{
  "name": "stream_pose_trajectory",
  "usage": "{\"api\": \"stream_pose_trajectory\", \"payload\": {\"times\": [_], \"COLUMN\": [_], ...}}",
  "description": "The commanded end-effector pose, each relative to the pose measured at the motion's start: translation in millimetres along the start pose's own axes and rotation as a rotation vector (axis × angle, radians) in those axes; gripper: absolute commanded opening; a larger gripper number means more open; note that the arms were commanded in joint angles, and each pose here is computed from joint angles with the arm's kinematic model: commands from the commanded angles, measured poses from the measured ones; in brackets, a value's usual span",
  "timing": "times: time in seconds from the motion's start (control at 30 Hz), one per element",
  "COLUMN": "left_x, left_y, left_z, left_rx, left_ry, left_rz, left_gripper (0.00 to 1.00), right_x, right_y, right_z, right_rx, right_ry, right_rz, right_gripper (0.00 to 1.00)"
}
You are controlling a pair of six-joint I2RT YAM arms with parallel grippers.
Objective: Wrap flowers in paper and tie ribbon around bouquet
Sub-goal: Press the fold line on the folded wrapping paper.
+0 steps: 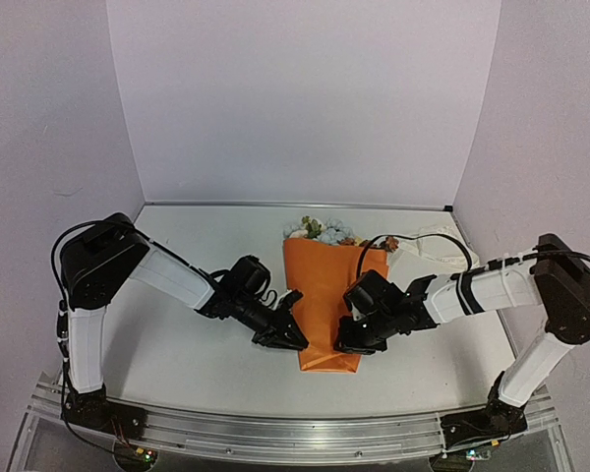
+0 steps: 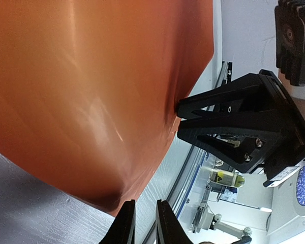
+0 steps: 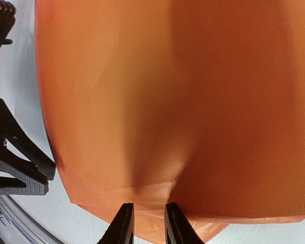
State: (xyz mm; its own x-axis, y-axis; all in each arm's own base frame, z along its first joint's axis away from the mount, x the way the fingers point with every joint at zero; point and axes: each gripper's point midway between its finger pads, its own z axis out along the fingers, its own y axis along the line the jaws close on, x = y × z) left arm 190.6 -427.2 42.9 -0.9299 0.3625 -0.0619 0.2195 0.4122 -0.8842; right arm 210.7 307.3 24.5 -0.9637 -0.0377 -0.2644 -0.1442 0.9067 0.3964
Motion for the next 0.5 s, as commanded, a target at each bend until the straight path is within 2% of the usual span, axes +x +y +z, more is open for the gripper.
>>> {"api": "stream_pose_trajectory", "payload": {"times": [0.0,0.13,0.3,0.47], "left_x": [-18.5,-22.3,-25.8,-40.0], "left_y": [-22.0,-26.9,-8.8,10.2], "left_z": [-4.6,-5.6,-1.7,-11.6], "left_rx": [0.083,0.106,0.097,0.101], "left_ry": [-0.044,-0.065,-0.087,-0.159], "left_rz": [0.035,0.031,-0.039,-0.124], "left_gripper": [0.17,0.17,0.17,0.17], "right_x": [-7.8,-4.8,-2.9,0.8], "right_y": [8.2,6.6,4.3,1.2], "right_z": [-4.8,2.2,6.6,10.5], "right_rx": [-0.03,-0.027,-0.019,-0.008], "right_ry": [-0.046,-0.03,-0.02,-0.007], "right_rz": [-0.021,-0.019,-0.02,-0.021], "right_gripper": [0.24,0.24,0.23,0.23]}}
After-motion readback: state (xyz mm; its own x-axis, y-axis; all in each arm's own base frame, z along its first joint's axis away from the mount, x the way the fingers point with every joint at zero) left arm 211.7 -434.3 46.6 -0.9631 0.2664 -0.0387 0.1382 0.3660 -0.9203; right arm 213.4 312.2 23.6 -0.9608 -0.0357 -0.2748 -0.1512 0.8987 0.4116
